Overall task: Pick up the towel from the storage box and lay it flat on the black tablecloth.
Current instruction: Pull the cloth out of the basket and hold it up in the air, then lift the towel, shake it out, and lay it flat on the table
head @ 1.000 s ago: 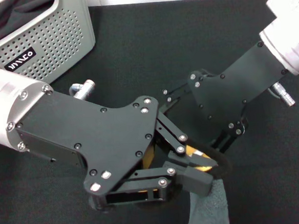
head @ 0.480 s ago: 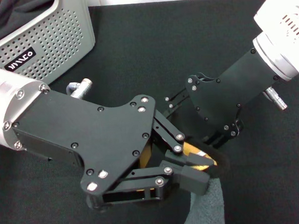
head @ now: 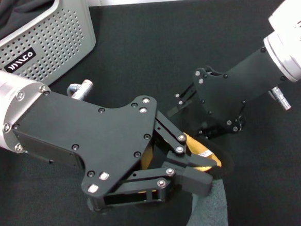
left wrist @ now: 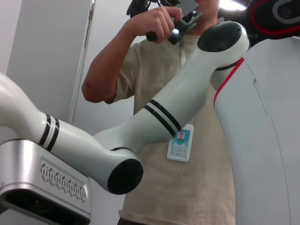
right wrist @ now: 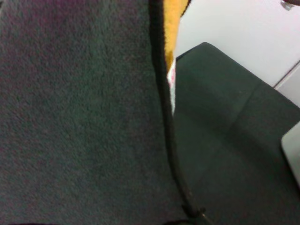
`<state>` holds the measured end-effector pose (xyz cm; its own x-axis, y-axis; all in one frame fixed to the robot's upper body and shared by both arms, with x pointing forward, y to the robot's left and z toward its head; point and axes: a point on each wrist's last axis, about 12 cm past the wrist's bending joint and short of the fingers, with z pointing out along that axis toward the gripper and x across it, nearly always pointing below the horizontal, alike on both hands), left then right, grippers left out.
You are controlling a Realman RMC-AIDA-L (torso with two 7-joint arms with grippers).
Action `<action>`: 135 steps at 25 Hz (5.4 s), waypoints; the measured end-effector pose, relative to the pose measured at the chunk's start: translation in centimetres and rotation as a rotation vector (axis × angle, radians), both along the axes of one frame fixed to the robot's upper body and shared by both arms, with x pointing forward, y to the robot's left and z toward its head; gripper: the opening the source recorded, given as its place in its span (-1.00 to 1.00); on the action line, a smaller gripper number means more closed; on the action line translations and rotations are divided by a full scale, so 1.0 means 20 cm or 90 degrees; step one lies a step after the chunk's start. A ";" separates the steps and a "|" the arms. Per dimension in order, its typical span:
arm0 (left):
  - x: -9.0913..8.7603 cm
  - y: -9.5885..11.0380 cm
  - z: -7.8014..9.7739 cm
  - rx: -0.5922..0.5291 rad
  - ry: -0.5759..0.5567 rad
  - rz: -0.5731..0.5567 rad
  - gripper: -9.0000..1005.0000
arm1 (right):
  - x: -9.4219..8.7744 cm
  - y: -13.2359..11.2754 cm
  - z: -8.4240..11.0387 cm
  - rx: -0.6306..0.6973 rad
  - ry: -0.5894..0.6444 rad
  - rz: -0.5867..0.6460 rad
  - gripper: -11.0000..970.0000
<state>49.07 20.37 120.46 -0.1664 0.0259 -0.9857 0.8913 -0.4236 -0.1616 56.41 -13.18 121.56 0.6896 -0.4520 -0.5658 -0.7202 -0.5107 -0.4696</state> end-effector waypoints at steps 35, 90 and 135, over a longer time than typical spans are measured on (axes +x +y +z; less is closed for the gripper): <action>0.01 0.12 -0.01 -0.085 -0.004 0.119 -0.90 | -0.11 -0.20 0.00 0.133 -0.047 -0.084 -0.94; -0.10 0.29 -0.52 -0.326 0.001 0.537 -0.62 | -0.23 -0.35 0.65 0.509 -0.176 -0.297 -0.94; -0.13 0.16 -0.59 -0.310 0.038 0.482 0.10 | 0.10 -0.06 0.86 0.601 -0.405 -0.487 -0.93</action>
